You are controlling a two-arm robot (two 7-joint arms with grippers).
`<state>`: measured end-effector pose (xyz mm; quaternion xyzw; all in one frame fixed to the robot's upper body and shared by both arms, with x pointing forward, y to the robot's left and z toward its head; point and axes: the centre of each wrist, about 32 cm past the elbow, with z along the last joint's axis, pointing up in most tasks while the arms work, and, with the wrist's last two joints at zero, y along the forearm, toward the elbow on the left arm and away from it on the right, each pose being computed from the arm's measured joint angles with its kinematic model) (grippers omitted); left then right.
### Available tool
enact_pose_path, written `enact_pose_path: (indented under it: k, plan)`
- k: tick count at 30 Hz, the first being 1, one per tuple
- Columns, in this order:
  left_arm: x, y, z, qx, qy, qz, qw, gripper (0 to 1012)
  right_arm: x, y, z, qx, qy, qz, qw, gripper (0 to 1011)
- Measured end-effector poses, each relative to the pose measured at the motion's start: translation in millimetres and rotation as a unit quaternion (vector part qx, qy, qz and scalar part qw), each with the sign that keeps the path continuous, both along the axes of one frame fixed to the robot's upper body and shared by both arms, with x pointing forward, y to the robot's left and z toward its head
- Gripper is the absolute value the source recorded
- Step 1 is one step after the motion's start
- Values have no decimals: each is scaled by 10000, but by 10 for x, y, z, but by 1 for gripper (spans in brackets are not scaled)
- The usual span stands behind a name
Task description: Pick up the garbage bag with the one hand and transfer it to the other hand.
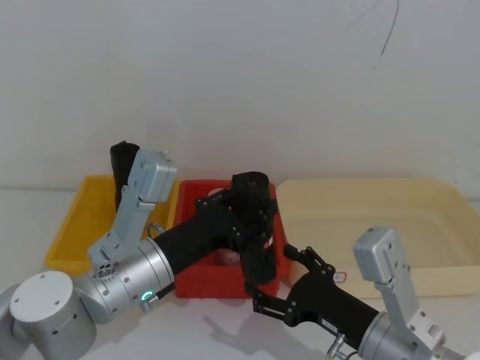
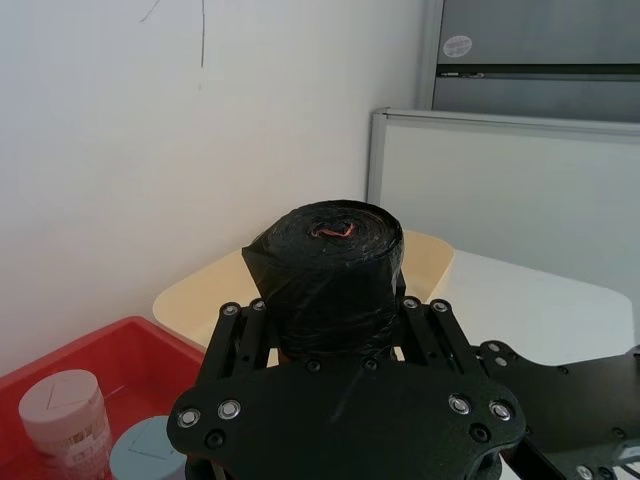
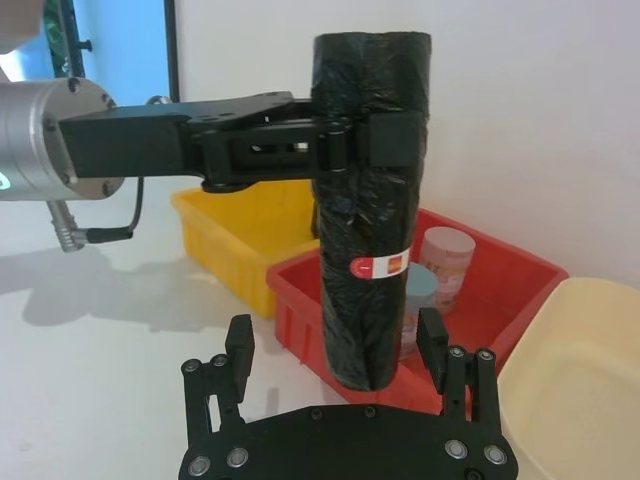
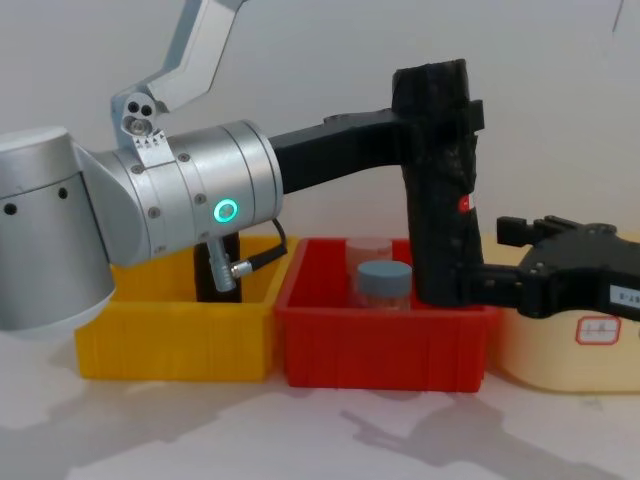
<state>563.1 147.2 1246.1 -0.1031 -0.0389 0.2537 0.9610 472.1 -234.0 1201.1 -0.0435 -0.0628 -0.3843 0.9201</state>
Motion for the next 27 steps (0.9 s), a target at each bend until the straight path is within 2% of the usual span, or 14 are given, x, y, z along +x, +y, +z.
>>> enact_pose_path:
  k: [14, 27]
  plan:
    - [0, 0, 0, 1, 0, 0, 10000, 516, 117, 8, -44, 23, -57, -15, 10000, 1001]
    - [0, 0, 0, 0, 0, 0, 10000, 516, 299, 58, -42, 2, -134, 107, 9999, 1001]
